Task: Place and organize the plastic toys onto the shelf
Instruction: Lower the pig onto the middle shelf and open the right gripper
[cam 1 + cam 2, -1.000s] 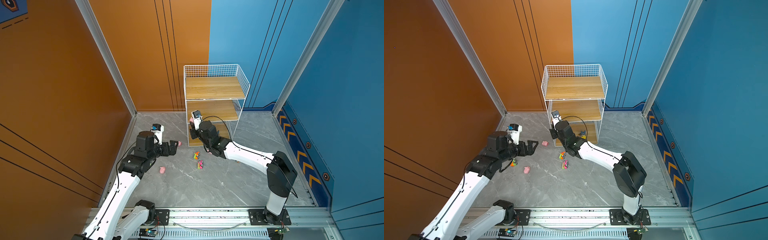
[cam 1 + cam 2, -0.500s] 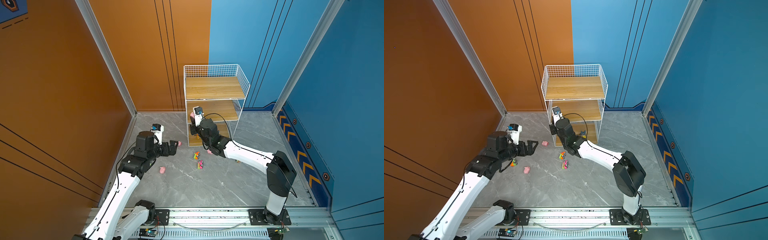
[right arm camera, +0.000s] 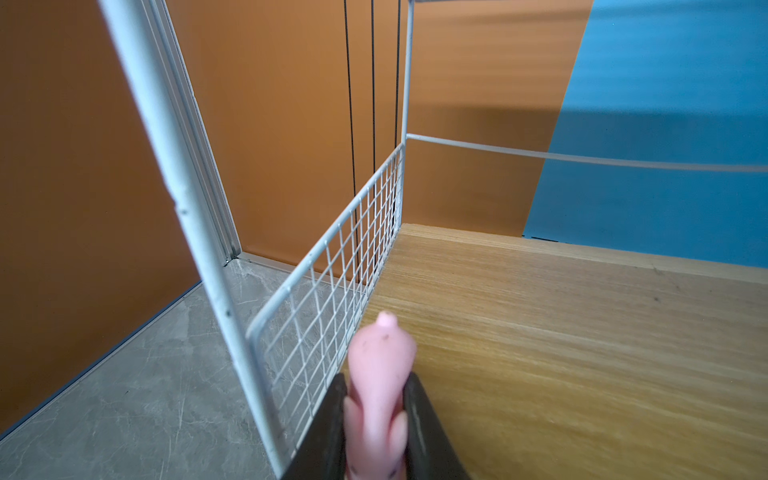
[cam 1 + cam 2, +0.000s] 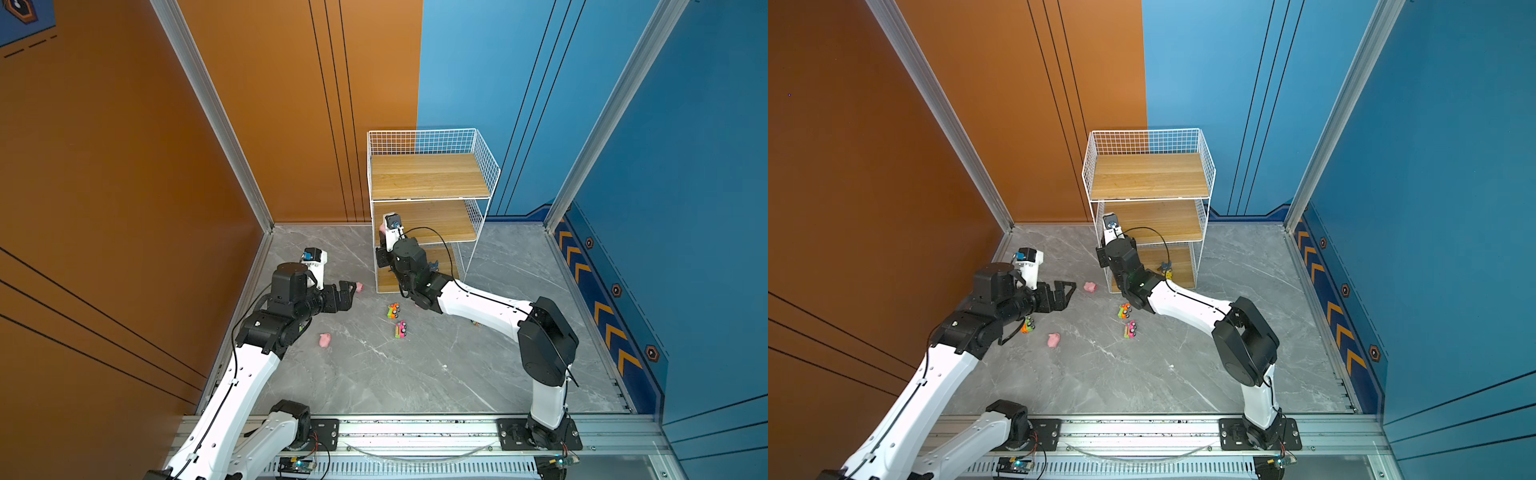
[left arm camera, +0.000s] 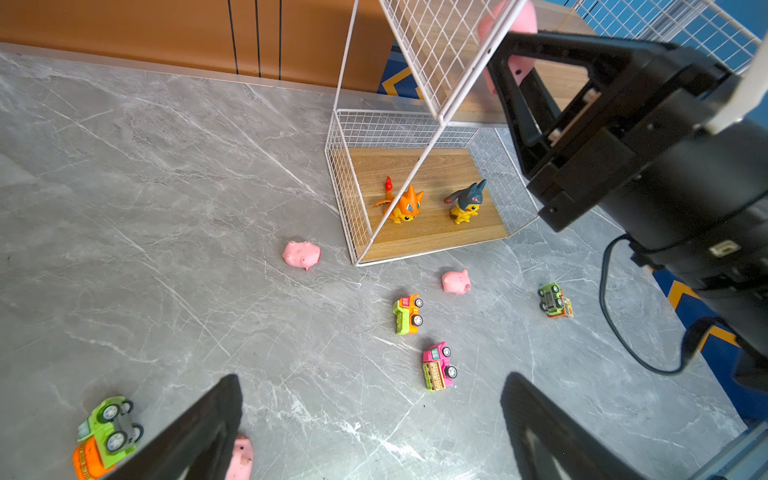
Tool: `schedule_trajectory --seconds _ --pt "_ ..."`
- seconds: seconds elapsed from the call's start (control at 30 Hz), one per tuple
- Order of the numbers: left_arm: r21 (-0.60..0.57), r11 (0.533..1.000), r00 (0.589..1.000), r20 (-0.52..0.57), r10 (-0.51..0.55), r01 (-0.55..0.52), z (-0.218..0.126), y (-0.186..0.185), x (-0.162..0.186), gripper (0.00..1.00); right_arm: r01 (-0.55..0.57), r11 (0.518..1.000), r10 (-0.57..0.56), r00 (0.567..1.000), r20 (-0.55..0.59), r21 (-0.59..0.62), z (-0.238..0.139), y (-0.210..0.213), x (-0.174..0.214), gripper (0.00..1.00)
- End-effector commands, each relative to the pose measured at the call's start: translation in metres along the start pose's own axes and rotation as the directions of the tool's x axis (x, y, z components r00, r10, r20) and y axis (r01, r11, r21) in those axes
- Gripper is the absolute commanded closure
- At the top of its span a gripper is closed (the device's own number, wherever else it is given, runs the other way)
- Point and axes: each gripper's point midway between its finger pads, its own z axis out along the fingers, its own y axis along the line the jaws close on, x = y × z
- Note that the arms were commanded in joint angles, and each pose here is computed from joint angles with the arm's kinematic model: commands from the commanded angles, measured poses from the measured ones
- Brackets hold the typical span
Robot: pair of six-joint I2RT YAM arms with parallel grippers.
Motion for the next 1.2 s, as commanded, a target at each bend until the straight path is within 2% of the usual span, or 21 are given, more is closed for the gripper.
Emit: schedule_trajectory --seconds 0.0,0.7,1.17 --pt "0.013 1.000 1.000 0.008 0.004 -0.004 -0.002 -0.001 0.000 0.02 -0.001 1.000 0.000 0.999 0.046 0.029 0.004 0.001 -0.014 0.75" --pt "0.015 1.000 1.000 0.006 0.002 -0.002 -0.001 -0.001 0.000 0.02 0.016 0.997 -0.015 1.000 -0.012 0.080 0.013 -0.006 0.000 0.73" --pt "0.011 1.000 1.000 0.009 0.000 0.000 -0.002 0.000 -0.001 0.02 0.009 0.998 -0.008 1.000 -0.012 0.064 0.009 -0.004 -0.008 0.62"
